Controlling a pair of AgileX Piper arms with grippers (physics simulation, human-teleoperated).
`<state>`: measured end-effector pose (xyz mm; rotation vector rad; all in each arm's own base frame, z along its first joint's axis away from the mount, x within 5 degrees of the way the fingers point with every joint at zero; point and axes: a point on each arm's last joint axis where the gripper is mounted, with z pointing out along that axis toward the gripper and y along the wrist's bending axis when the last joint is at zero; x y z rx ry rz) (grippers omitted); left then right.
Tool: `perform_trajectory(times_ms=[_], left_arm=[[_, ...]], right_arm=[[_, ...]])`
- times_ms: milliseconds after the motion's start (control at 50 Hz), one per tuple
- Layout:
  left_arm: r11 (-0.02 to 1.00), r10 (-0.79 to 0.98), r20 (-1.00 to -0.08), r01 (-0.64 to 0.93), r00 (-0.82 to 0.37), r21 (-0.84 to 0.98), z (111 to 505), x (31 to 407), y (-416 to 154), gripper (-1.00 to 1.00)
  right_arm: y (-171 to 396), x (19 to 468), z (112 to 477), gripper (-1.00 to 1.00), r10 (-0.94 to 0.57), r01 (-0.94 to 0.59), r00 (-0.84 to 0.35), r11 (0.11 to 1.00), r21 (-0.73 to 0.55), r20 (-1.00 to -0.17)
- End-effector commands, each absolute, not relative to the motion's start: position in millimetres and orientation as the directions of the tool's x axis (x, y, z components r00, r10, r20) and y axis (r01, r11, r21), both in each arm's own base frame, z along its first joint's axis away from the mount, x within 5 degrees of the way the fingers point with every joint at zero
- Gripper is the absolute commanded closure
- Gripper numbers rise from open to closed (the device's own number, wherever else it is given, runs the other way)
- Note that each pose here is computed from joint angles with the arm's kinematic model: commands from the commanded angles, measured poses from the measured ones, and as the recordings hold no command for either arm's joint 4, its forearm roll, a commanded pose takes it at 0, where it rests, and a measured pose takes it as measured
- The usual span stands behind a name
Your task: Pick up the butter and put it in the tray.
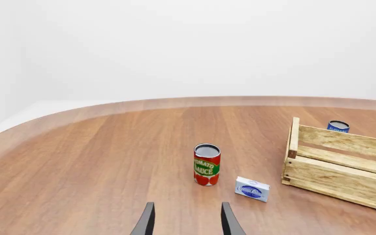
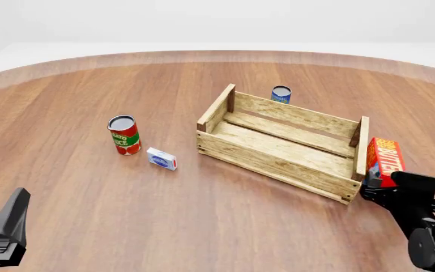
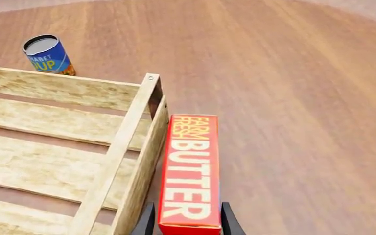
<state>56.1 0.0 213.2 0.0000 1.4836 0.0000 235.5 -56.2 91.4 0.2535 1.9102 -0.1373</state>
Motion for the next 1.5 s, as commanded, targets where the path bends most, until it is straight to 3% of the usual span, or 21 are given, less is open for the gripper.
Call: perform_trajectory(times_ms=[20, 40, 1500], left_arm=[[1.000, 0.000, -0.996, 0.000, 0.087, 0.000, 213, 56, 0, -1.00], [1.000, 0.000, -0.996, 0.000, 0.087, 0.000, 213, 56, 0, -1.00], [1.000, 0.000, -0.996, 0.000, 0.087, 0.000, 213, 56, 0, -1.00]], right_arm=[[-57, 234, 91, -1.00, 0.115, 0.247, -0.331, 0.968, 0.032, -0.937], [-56, 233, 93, 1.00, 0.120, 0.246, -0.327, 0.969, 0.038, -0.937], [-46, 185, 135, 1.00, 0.063, 0.243, -0.230, 0.970, 0.005, -0.971]])
